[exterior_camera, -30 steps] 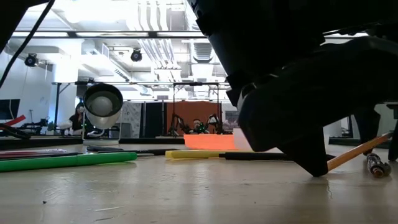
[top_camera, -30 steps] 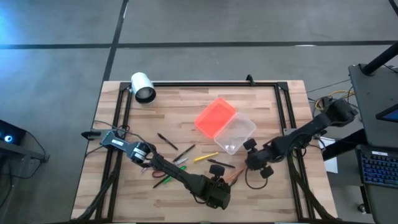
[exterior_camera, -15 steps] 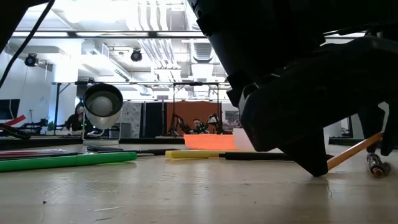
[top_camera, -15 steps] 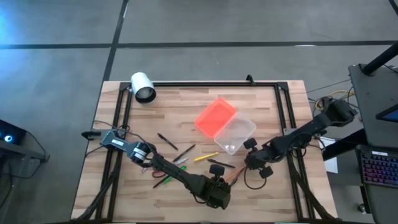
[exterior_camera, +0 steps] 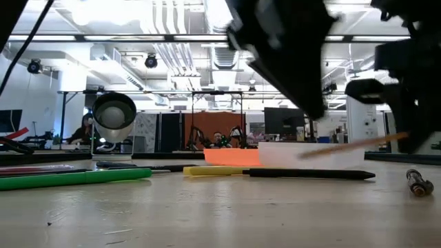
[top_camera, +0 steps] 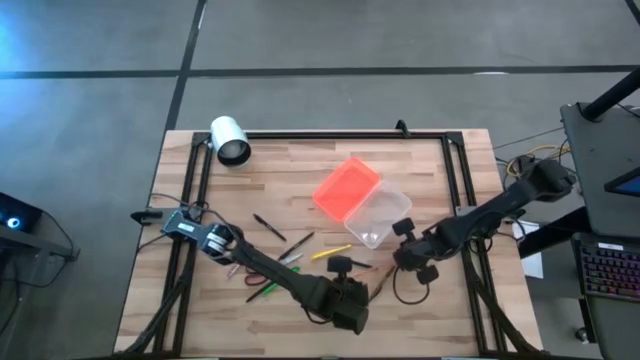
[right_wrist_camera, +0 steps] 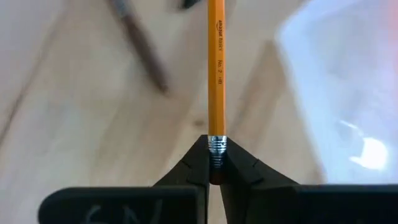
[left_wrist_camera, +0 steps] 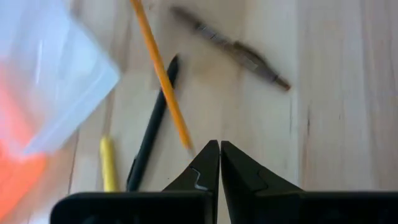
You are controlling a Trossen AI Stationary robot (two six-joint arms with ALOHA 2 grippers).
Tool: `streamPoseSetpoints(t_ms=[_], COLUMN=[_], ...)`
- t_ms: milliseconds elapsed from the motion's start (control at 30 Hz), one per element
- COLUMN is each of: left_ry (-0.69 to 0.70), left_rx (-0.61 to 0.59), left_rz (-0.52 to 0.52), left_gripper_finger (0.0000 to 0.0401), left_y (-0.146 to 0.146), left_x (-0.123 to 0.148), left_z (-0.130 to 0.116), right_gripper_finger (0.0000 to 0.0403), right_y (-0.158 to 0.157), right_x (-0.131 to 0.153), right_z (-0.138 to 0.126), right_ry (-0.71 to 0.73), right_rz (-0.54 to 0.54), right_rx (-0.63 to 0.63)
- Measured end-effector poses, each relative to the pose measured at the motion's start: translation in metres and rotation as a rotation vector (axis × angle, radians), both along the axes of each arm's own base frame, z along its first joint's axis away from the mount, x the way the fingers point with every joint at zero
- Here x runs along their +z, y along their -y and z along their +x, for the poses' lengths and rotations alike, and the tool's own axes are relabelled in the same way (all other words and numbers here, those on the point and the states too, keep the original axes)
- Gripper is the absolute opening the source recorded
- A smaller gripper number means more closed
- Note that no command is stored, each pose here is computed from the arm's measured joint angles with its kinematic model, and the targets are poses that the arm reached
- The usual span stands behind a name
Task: Pick & place school supplies into a supply box
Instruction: Put the orange pencil into the orange supply box
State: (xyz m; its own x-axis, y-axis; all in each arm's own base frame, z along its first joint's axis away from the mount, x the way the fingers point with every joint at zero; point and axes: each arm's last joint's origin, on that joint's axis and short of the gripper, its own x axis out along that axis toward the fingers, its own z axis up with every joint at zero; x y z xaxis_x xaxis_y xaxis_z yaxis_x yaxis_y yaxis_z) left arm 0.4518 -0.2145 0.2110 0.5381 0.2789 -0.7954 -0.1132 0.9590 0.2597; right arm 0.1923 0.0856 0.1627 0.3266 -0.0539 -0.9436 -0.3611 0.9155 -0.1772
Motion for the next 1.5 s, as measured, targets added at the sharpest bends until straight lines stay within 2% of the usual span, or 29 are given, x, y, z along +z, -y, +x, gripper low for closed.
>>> streamPoseSetpoints(t_ms=[133, 267, 400, 500, 600, 667, 767, 933, 1133, 1300, 1400, 1500], left_ry=[0.017, 0.080, 0.141, 0.171, 0.197, 0.215, 0.232, 0.260, 0.254, 0.249, 0.240, 0.241], left_rx=[0.143, 0.241, 0.301, 0.334, 0.399, 0.440, 0.480, 0.498, 0.522, 0.533, 0.535, 0.535], left_rz=[-0.074, -0.147, -0.199, -0.238, -0.291, -0.325, -0.360, -0.355, -0.330, -0.284, -0.268, -0.268], left_gripper_finger=[0.0000, 0.0000, 0.0000, 0.0000, 0.0000, 0.0000, 0.0000, 0.0000, 0.0000, 0.0000, 0.0000, 0.0000], left_y=[-0.002, 0.003, 0.008, 0.012, 0.013, 0.014, 0.016, 0.020, 0.020, 0.018, 0.017, 0.017], left_x=[0.022, 0.037, 0.045, 0.048, 0.050, 0.051, 0.054, 0.059, 0.057, 0.056, 0.056, 0.056], left_z=[-0.016, -0.024, -0.028, -0.029, -0.030, -0.031, -0.033, -0.039, -0.043, -0.046, -0.047, -0.047], right_gripper_finger=[0.0010, 0.0009, 0.0009, 0.0009, 0.0009, 0.0010, 0.0011, 0.0011, 0.0012, 0.0013, 0.0013, 0.0020], right_y=[0.004, 0.020, 0.047, 0.069, 0.087, 0.092, 0.097, 0.099, 0.100, 0.100, 0.099, 0.099], right_x=[0.025, 0.042, 0.047, 0.049, 0.048, 0.047, 0.043, 0.037, 0.036, 0.034, 0.025, 0.017], right_z=[-0.002, -0.008, -0.009, -0.002, 0.007, 0.011, 0.014, 0.017, 0.019, 0.026, 0.030, 0.033], right_ry=[0.083, 0.126, 0.142, 0.120, 0.063, 0.028, -0.099, -0.253, -0.270, -0.230, -0.270, -0.300], right_rz=[-0.024, -0.029, -0.073, -0.099, -0.036, -0.042, -0.116, -0.205, -0.237, -0.214, -0.181, -0.172], right_rx=[-0.065, -0.204, -0.368, -0.428, -0.479, -0.469, -0.388, -0.253, -0.163, -0.146, -0.139, -0.184])
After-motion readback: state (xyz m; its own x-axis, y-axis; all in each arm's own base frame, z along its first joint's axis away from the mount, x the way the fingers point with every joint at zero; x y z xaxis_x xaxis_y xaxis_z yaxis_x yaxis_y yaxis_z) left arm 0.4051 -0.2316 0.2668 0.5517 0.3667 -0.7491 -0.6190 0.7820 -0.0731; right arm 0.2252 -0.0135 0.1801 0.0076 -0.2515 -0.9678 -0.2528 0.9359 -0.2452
